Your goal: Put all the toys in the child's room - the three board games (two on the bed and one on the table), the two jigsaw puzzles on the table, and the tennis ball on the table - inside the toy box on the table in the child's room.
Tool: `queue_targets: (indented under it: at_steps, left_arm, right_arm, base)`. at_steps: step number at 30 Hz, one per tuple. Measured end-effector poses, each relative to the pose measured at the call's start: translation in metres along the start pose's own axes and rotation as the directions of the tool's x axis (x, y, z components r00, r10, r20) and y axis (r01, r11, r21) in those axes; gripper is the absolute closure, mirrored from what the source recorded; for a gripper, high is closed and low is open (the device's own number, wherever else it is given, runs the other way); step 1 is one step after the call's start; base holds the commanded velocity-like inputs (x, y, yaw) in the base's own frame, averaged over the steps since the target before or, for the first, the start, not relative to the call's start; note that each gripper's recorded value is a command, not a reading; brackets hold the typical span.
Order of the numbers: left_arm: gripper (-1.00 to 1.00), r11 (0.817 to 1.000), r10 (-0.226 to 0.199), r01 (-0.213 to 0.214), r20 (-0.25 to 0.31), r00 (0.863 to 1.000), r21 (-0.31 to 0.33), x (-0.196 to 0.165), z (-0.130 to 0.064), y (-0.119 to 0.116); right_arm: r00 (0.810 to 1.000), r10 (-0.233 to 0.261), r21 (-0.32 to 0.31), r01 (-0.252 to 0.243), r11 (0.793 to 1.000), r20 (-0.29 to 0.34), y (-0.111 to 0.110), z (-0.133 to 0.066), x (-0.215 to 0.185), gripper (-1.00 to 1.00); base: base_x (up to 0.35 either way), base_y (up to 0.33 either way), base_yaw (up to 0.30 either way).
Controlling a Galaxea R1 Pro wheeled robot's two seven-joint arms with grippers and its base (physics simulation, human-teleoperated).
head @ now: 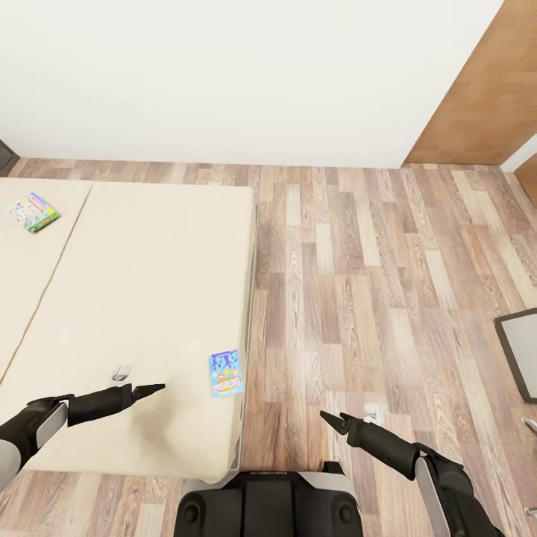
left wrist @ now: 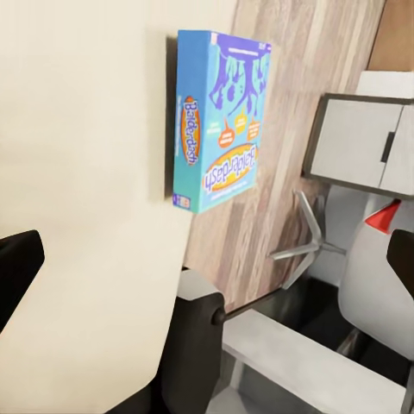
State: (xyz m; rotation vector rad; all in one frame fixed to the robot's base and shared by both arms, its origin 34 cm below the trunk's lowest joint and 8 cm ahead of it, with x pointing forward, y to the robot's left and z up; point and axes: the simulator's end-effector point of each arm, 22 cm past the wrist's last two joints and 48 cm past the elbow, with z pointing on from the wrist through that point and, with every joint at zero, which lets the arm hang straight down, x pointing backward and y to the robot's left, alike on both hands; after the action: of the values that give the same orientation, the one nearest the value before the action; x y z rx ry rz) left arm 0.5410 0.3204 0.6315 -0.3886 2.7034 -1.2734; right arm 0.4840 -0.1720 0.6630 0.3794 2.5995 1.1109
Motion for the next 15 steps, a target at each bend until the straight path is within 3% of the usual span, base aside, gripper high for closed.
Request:
queue_targets:
  at_steps: [15]
  left_arm:
    - [-1.0, 1.0, -0.02, 0.02, -0.001, 1.0, 0.009, -0.0046, -0.0035, -0.0105]
  right_arm:
    - [1.0, -0.015, -0.008, 0.015, 1.0, 0.018, 0.0074, -0.0035, -0.0093, -1.0]
  base:
    - [0.0, 0.0, 0.0]
